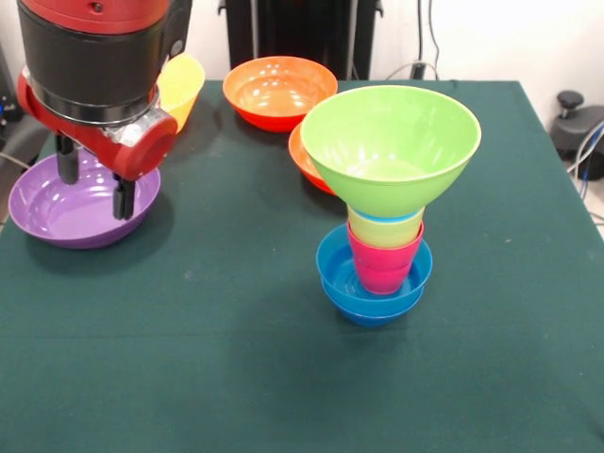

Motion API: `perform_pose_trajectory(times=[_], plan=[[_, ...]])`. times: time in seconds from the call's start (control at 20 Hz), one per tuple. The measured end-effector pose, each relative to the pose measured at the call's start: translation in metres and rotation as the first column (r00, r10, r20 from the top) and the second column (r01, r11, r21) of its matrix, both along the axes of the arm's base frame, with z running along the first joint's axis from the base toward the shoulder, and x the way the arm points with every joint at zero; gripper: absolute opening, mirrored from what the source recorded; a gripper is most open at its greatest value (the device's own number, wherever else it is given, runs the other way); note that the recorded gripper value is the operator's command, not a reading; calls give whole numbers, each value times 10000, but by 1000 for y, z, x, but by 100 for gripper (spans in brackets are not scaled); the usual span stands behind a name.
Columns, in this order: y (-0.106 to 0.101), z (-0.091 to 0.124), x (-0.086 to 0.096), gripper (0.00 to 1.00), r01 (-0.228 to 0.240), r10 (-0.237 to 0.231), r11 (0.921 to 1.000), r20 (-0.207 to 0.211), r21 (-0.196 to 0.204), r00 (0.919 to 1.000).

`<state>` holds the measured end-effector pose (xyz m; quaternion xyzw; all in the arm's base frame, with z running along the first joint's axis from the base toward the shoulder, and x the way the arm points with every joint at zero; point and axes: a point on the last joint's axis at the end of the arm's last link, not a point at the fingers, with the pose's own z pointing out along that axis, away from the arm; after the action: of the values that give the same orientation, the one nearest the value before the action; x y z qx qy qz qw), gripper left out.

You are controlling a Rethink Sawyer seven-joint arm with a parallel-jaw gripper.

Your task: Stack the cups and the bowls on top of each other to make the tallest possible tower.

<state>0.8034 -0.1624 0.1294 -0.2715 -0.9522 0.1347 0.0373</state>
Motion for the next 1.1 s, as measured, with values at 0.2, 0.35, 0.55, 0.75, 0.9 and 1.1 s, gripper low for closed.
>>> perform_pose_trajectory(times=[0.2,0.35,0.55,0.75,0.9,1.1], plan=[[5,-12,-5,100,-82,82,9998,6,191,10000],[9,-20,-8,100,-137,135,9994,74,315,9999],[13,-31,-12,100,-247,240,9988,182,418,9995],[15,-44,-19,100,-331,326,9985,126,439,9994],[16,-51,-25,100,-371,369,9983,63,444,9993],[17,-58,-34,100,-432,429,9980,71,468,9991]])
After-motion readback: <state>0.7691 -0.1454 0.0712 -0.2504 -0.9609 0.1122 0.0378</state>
